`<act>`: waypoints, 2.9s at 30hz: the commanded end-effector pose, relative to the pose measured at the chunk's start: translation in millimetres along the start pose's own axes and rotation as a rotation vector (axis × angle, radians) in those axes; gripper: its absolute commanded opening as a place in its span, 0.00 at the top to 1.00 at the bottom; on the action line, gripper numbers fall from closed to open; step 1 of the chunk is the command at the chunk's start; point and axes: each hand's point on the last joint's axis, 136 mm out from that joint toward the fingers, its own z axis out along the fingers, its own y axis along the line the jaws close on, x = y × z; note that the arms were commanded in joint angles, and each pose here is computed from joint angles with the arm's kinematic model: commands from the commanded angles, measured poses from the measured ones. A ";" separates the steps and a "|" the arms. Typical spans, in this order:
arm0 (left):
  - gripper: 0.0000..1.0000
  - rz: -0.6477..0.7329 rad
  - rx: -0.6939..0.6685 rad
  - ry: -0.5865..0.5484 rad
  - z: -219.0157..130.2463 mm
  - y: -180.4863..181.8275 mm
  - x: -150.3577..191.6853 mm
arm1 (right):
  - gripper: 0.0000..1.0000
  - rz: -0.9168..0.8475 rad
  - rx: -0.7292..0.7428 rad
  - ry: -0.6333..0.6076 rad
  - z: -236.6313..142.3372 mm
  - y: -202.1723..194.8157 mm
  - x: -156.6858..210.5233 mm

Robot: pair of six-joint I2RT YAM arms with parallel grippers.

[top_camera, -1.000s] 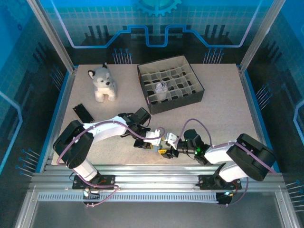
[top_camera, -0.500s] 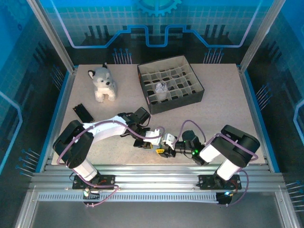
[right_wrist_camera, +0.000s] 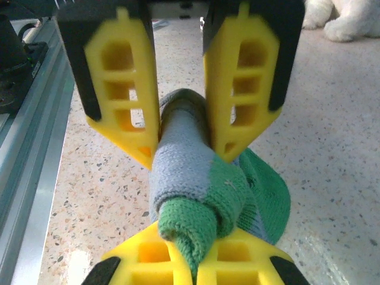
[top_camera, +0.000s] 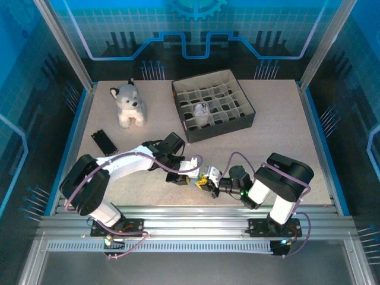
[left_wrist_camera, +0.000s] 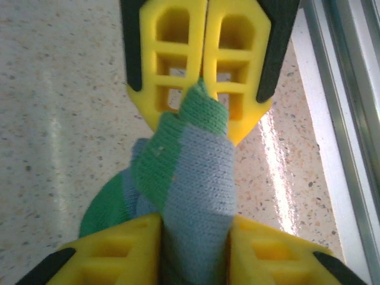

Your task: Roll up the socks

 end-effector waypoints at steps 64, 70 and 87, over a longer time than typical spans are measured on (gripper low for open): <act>0.41 -0.961 -0.061 -0.062 -14.2 32.0 23.1 | 1.00 0.833 -0.229 0.792 15.2 -23.3 17.8; 0.46 -1.002 -0.102 -0.024 -11.3 38.2 32.6 | 0.99 0.833 -0.211 0.779 14.0 -26.9 15.9; 0.86 -1.119 -0.073 0.023 -3.1 50.7 39.4 | 0.73 0.827 -0.089 0.713 4.5 -49.0 8.1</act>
